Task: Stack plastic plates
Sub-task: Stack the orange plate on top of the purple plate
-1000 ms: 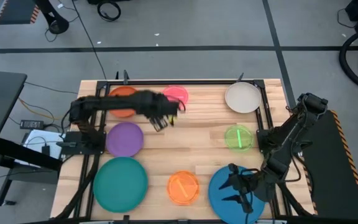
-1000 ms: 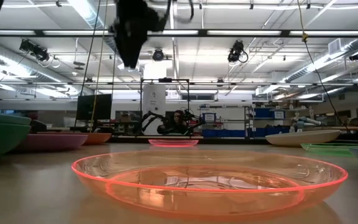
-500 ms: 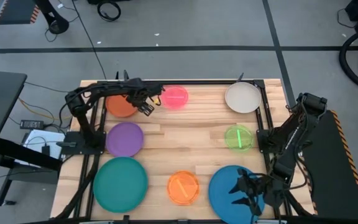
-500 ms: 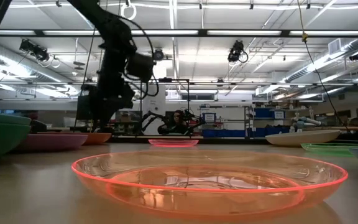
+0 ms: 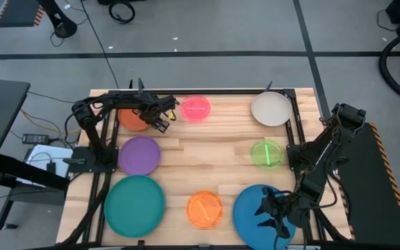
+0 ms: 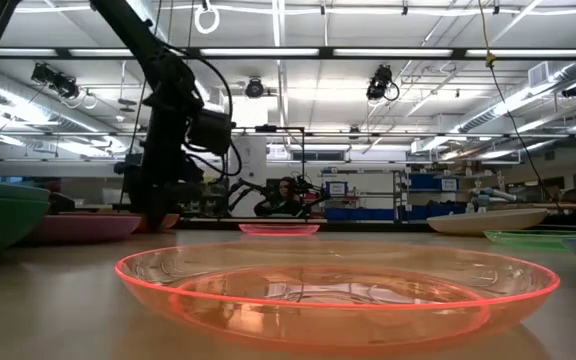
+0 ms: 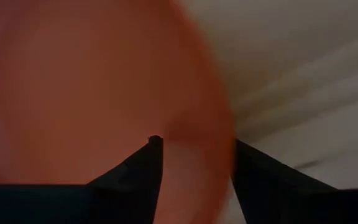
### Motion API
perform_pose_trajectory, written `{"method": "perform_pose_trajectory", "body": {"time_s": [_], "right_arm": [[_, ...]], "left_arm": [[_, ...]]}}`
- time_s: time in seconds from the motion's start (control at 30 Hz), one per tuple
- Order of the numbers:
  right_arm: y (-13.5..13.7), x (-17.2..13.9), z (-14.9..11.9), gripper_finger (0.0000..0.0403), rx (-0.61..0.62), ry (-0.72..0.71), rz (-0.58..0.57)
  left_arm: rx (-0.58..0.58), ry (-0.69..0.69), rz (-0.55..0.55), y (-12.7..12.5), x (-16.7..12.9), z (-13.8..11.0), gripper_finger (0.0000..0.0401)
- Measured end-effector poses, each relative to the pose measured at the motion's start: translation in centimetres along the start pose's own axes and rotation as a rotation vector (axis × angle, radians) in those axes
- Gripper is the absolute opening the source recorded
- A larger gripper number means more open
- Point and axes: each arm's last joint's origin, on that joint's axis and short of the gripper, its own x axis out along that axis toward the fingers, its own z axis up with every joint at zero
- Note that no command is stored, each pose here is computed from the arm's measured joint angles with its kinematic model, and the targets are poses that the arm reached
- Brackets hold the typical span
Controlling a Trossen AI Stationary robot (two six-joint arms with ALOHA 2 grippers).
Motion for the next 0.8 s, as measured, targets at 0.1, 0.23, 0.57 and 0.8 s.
{"method": "perform_pose_trajectory", "body": {"time_s": [0.1,0.23,0.57,0.8], "right_arm": [[0.0,0.0,0.0,0.0202,0.01,0.012,0.01],[0.1,0.0,-0.1,0.0202,0.013,0.021,0.017],[0.1,0.0,-0.2,0.0202,0.011,0.056,0.046],[-0.1,0.1,0.1,0.0202,-0.053,0.062,0.051]], "left_arm": [[0.001,0.008,0.006,0.3,0.2,-0.1,0.014],[0.031,-0.01,-0.003,0.1,0.2,0.1,0.0075],[0.037,-0.012,0.036,-0.7,-3.2,-0.7,0.0015],[-0.01,-0.062,0.059,-2.8,-10.6,-3.2,0.0014]]}}
